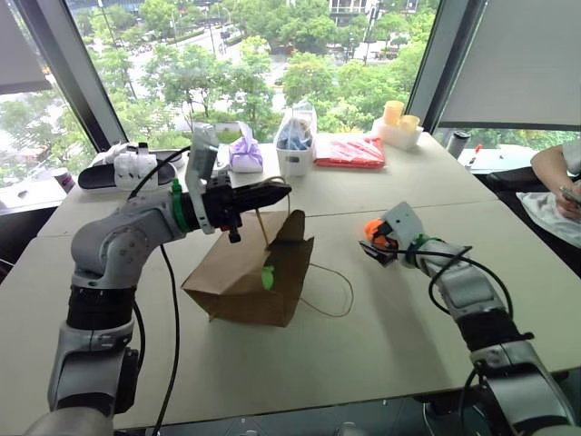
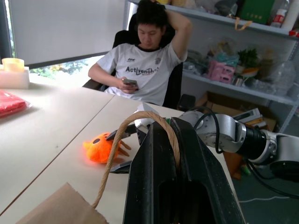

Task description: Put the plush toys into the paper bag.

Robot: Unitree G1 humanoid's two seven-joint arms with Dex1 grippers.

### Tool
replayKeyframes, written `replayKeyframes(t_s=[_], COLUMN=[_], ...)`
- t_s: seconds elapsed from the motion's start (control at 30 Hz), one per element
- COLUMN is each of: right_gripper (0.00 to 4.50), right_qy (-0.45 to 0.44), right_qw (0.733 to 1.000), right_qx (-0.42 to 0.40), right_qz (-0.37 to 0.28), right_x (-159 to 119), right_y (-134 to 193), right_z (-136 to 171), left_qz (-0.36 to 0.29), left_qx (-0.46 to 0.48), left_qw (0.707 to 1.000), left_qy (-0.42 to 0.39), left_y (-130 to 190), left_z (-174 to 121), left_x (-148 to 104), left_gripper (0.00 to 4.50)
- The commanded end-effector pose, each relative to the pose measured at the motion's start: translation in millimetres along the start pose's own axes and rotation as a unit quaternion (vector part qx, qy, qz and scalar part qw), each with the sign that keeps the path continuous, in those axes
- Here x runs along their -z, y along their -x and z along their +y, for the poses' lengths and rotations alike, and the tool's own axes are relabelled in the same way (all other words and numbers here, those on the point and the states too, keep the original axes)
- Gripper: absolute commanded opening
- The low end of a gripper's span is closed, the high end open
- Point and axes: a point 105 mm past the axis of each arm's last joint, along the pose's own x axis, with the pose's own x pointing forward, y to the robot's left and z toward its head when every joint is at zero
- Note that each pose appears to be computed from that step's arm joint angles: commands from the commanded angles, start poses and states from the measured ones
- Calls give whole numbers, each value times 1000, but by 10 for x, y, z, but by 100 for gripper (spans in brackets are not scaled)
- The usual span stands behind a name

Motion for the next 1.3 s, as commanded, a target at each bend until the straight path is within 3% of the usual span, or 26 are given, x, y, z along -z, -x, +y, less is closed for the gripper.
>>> replayKeyframes(t_s=[0.03,0.2,0.23,0.33,0.43,0.57,0.67,0.77,0.87,1.03,1.3], right_gripper=[441,441,418,309,139,1,1,1,1,1,1], right_qy=[87,117,112,95,26,-72,-94,-127,-171,-203,-281], right_qw=[995,990,990,991,994,991,991,990,977,951,911], right_qx=[52,70,71,76,87,90,87,42,-51,-167,-247], right_qz=[15,47,48,50,58,64,35,-40,-114,-162,-173], right_x=[12,127,132,147,189,262,153,-226,-741,-1233,-1495], right_y=[-176,-303,-312,-322,-303,-231,-178,-31,328,767,741], right_z=[-108,-101,-102,-124,-184,-271,-293,-209,30,495,1147], left_qz=[-10,-10,-10,-10,-10,-11,-12,-13,-17,-15,-39], left_qx=[4,-4,-5,-7,-9,-10,-9,-9,-9,-5,-22], left_qw=[999,999,999,999,999,999,999,999,999,1000,999], left_qy=[-30,-35,-35,-35,-35,-35,-35,-35,-32,-27,-29], left_y=[7,32,35,38,45,34,24,16,18,28,65], left_z=[-77,-81,-83,-86,-87,-76,-68,-50,-28,4,88], left_x=[-113,-126,-127,-128,-128,-124,-120,-120,-137,-139,-307], left_gripper=[0,0,0,0,0,0,0,0,0,0,0])
